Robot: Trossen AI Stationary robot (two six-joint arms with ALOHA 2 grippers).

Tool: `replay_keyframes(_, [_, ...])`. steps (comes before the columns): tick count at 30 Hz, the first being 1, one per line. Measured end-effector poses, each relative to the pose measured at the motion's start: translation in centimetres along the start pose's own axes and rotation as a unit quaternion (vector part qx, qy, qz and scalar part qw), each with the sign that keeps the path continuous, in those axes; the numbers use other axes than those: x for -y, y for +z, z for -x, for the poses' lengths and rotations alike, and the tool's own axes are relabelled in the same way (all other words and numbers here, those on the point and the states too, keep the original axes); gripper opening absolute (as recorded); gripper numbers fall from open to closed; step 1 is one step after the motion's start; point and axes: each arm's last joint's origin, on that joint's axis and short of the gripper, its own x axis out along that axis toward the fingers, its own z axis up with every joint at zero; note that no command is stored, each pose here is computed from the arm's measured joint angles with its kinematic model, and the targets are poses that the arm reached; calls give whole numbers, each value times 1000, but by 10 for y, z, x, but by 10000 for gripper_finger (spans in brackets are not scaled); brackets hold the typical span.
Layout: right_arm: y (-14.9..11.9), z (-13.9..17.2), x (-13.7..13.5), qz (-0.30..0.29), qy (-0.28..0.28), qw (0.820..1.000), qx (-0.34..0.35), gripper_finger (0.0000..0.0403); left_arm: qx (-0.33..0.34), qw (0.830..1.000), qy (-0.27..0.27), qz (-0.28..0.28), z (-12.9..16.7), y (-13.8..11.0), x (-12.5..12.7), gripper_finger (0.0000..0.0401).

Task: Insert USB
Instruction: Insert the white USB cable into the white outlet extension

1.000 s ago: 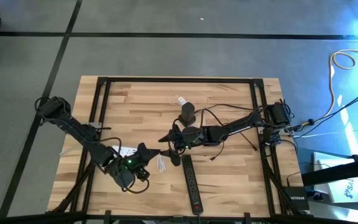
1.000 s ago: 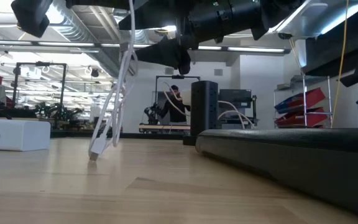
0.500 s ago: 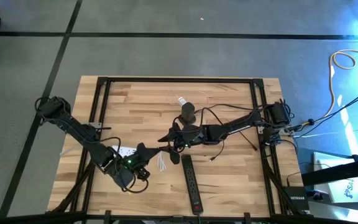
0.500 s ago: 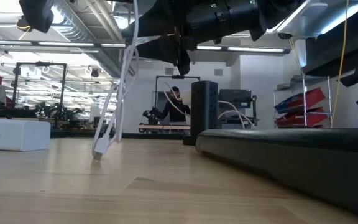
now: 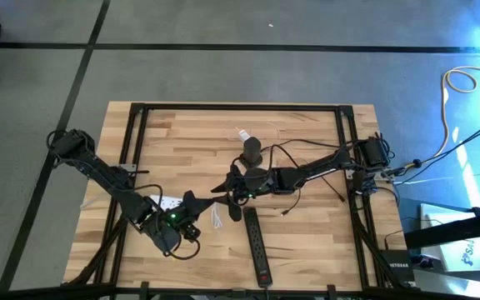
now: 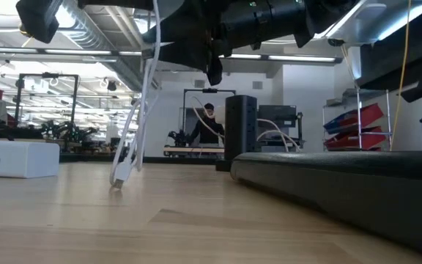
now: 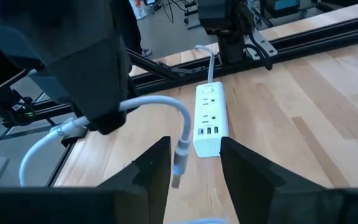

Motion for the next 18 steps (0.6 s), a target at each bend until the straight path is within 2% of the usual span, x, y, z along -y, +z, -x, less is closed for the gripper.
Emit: replay_keyframes(18, [0,0,0,-9,1,1000,1,122,-1,1000,-1,5,-3,-1,-1,0])
